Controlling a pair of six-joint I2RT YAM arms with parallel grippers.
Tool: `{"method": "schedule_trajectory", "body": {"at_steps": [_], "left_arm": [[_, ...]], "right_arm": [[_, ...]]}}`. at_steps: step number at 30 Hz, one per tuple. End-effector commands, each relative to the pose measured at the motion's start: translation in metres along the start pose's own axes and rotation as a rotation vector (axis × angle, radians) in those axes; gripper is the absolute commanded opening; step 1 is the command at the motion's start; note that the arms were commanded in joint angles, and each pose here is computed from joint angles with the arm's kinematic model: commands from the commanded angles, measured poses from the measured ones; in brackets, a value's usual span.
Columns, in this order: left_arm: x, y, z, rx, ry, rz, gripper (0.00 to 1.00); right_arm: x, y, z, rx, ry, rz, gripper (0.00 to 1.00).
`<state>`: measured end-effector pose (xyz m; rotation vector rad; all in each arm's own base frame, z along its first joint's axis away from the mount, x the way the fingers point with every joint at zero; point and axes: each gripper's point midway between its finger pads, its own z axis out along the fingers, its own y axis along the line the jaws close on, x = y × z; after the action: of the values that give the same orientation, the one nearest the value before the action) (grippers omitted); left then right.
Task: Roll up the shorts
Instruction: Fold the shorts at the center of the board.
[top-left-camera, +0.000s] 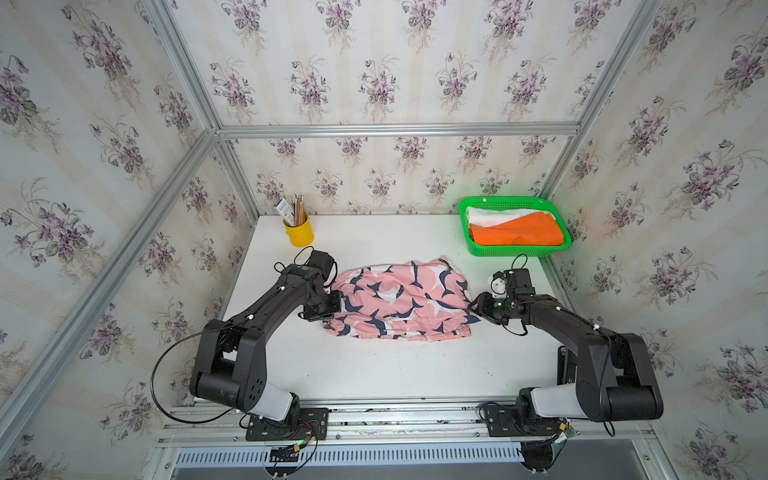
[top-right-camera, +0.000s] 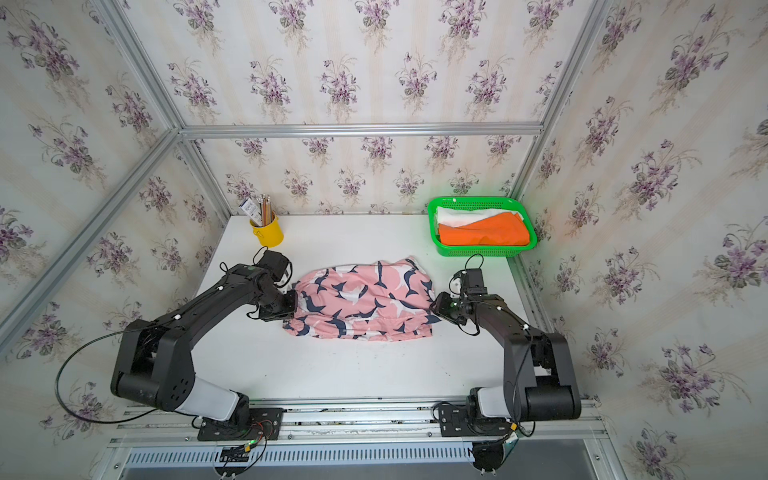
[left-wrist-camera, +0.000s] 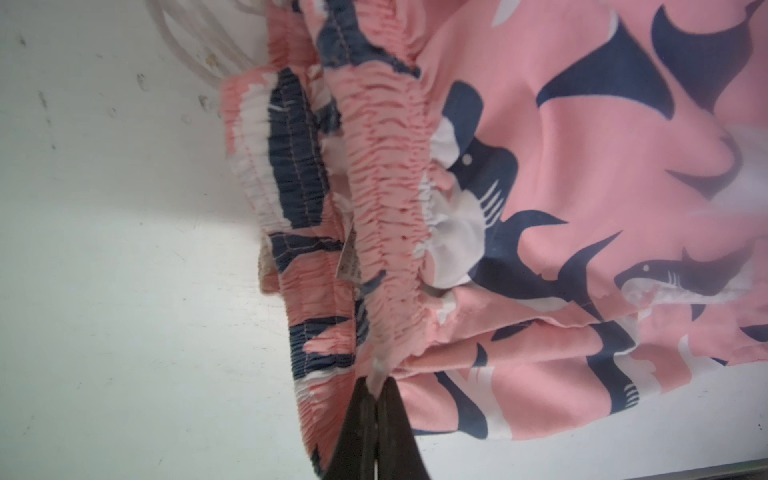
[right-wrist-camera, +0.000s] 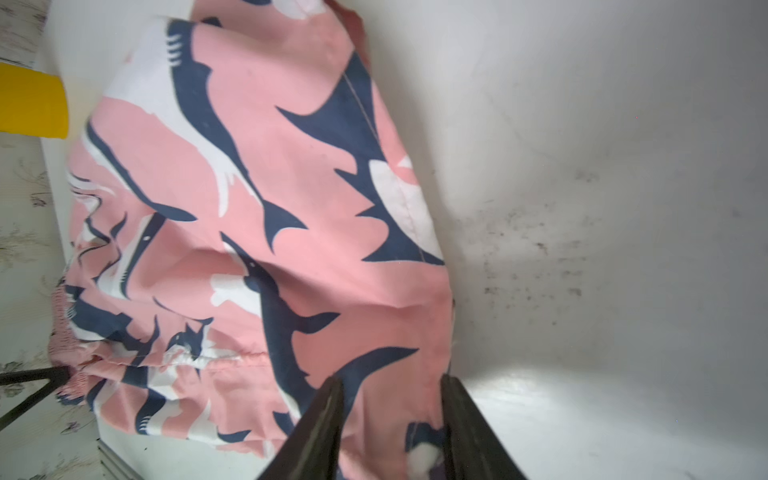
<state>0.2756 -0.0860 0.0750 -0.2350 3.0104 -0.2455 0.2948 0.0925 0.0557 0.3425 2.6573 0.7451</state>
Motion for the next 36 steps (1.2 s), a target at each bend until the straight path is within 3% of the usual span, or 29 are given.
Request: {"method": "schedule_trajectory", "body": {"at_steps": [1,12,18,21,25,31,33,36], "left_arm": [[0.002,0.001,-0.002,-0.006,0.007,-0.007,0.04],[0.003,0.002,-0.001,-0.007,0.015,-0.005,0.05],[0.002,0.0,0.0,-0.002,0.017,-0.006,0.05],[0.002,0.0,0.0,-0.005,0.02,-0.007,0.05],[0.003,0.0,0.001,-0.003,0.027,-0.008,0.05],[0.001,-0.001,-0.001,0.001,0.023,-0.004,0.05],[0.0,-0.002,-0.001,-0.001,0.026,0.0,0.04],[-0.006,-0.002,-0.01,-0.007,-0.005,0.007,0.03]], "right_arm": [[0.007,0.006,-0.005,-0.028,0.021,0.014,0.41],[0.009,-0.01,-0.012,0.069,-0.007,0.025,0.22],[0.009,-0.01,-0.015,0.072,-0.015,0.025,0.22],[0.009,-0.012,-0.016,0.085,-0.018,0.028,0.33],[0.011,-0.011,-0.017,0.081,-0.012,0.031,0.33],[0.015,-0.011,-0.018,0.076,-0.005,0.039,0.16],[0.015,-0.012,-0.018,0.081,-0.004,0.045,0.01],[0.008,-0.009,-0.023,0.087,-0.024,0.051,0.0]]}}
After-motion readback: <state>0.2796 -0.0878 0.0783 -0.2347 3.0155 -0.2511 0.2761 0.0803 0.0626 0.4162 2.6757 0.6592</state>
